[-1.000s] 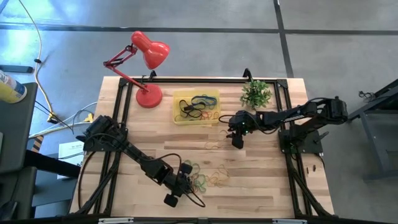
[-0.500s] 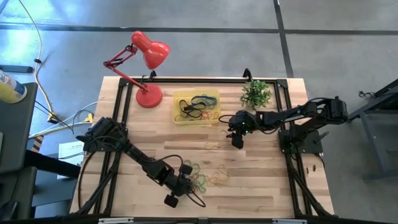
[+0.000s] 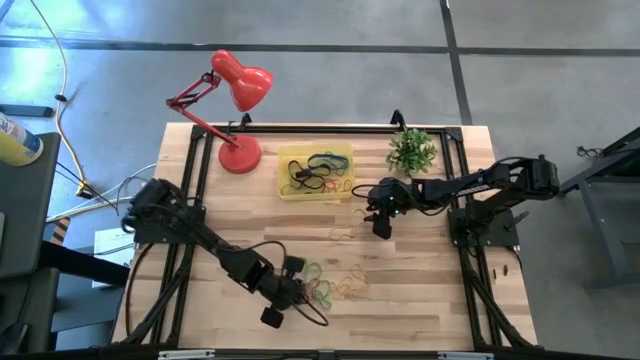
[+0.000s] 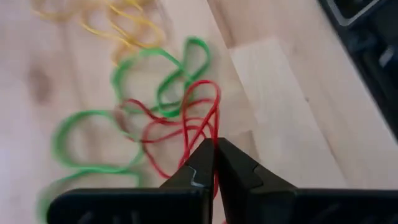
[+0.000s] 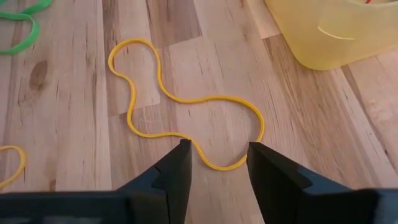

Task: Pick and place rubber bands into bin
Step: Put the red rubber band into the yellow container

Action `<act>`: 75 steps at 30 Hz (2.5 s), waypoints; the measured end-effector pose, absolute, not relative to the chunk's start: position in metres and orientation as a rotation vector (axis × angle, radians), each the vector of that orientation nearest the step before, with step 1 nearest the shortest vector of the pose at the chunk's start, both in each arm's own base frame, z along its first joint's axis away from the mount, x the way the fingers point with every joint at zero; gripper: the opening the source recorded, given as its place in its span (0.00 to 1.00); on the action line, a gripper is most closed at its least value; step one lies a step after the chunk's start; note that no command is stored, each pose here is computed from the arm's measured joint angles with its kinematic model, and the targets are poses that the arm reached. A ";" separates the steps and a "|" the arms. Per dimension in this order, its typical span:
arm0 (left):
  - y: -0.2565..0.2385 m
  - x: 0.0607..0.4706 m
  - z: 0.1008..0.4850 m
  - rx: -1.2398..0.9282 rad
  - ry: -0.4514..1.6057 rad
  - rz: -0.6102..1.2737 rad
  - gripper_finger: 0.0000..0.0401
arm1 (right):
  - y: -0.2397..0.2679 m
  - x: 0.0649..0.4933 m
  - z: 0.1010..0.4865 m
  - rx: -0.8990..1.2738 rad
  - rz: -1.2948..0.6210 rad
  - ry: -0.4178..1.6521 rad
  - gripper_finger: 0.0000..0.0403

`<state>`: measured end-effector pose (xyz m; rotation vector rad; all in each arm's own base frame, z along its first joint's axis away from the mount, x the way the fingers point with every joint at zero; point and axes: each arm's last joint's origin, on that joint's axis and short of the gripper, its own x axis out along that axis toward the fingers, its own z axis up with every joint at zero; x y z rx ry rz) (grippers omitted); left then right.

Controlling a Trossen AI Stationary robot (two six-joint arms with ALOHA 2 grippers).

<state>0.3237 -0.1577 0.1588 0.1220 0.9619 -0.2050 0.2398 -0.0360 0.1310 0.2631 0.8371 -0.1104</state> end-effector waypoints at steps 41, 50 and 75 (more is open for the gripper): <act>-0.101 0.231 0.283 0.174 0.885 0.147 0.00 | -0.037 0.240 0.131 0.250 -0.147 0.828 0.34; -0.111 0.247 0.263 0.153 0.959 0.095 0.10 | -0.038 0.242 0.133 0.266 -0.153 0.797 0.34; -0.106 0.272 0.177 0.126 1.164 0.030 0.27 | -0.039 0.244 0.134 0.269 -0.182 0.778 0.34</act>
